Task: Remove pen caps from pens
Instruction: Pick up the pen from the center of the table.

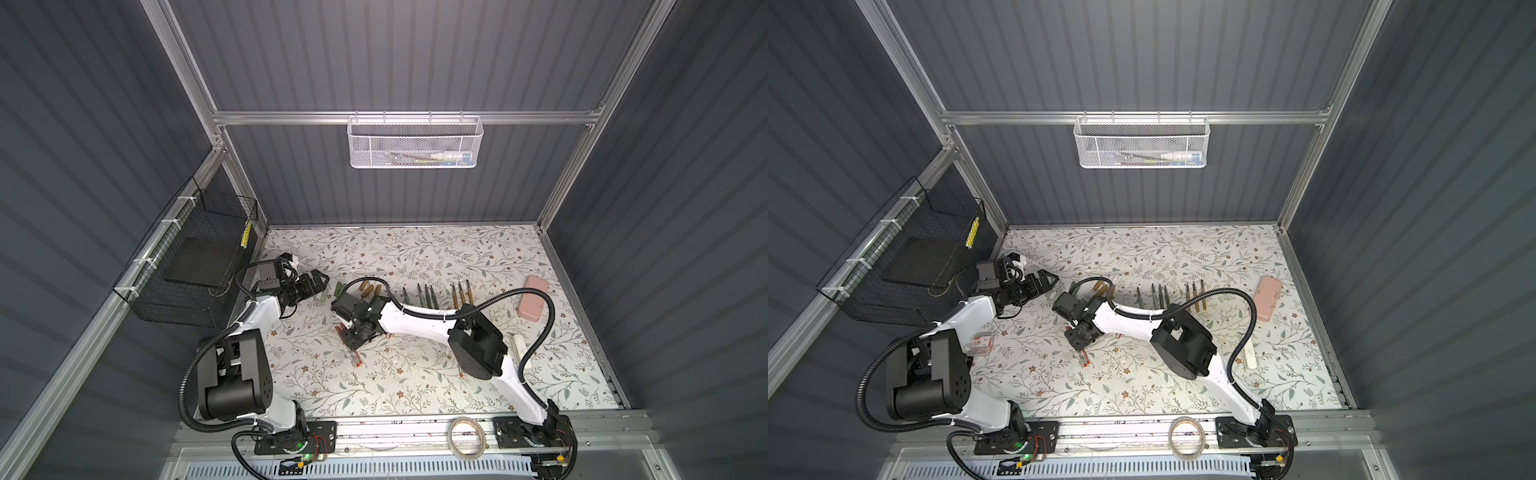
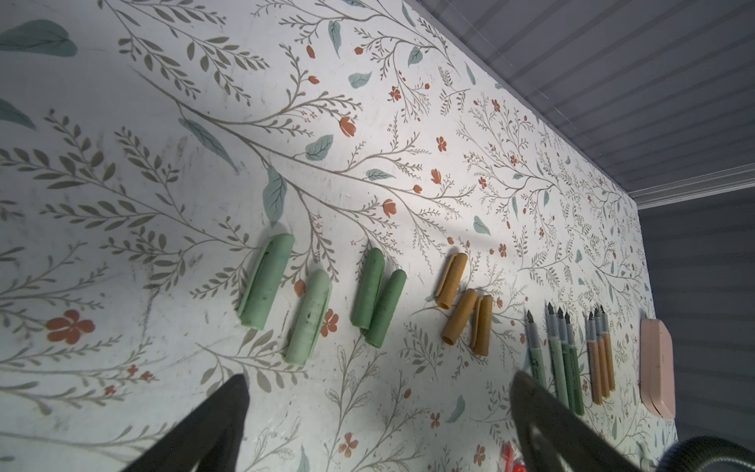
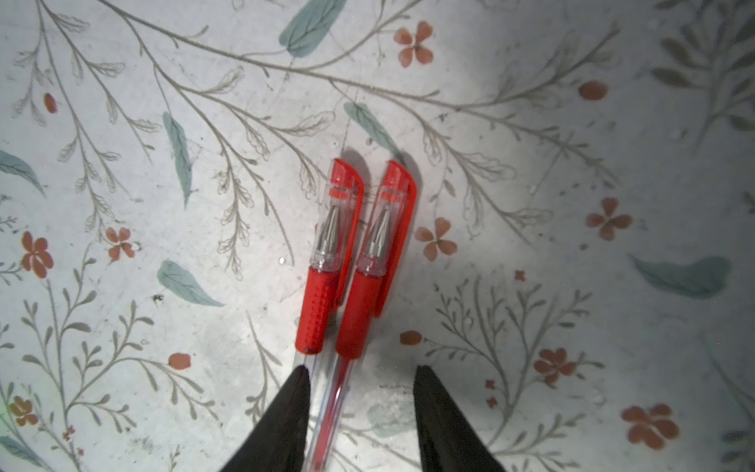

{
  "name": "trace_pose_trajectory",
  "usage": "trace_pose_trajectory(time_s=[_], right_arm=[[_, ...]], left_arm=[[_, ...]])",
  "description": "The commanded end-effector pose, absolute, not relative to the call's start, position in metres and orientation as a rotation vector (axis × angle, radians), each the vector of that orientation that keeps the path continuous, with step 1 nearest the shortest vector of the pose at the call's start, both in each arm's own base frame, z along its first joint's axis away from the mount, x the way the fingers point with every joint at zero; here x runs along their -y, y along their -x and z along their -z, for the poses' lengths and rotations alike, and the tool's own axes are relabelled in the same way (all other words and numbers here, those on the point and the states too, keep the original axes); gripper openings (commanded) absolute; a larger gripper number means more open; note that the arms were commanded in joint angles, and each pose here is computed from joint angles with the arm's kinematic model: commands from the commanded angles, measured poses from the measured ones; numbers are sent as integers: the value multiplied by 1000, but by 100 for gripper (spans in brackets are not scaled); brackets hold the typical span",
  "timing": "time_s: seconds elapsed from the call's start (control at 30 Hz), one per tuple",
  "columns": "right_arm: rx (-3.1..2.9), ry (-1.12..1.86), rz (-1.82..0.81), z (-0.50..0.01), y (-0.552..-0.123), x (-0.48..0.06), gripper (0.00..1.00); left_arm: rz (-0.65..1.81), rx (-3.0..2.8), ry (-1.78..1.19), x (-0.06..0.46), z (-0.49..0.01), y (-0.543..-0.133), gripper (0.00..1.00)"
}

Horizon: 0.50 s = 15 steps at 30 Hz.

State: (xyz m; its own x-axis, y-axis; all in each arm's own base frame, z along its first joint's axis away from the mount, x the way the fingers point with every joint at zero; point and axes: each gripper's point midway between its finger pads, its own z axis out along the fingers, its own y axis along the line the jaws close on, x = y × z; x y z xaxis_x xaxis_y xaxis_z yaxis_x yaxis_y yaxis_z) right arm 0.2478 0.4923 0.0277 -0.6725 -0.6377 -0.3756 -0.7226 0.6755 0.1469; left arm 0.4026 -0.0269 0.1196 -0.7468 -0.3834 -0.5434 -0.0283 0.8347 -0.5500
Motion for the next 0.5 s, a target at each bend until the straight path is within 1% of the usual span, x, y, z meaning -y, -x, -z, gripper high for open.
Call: trace_pose_trajectory(time_s=[0.0, 0.17, 0.33, 0.47], right_arm=[[-2628, 1089, -356, -19, -246, -481, 41], [-2652, 1084, -352, -12, -241, -476, 39], [-2670, 1072, -245, -8, -243, -459, 35], [-2679, 1081, -204, -4, -241, -450, 26]], left_arm=[[701, -2304, 294, 25, -129, -402, 100], [698, -2301, 299, 24, -129, -402, 100], [694, -2303, 306, 22, -130, -402, 100], [701, -2297, 303, 22, -130, -402, 100]])
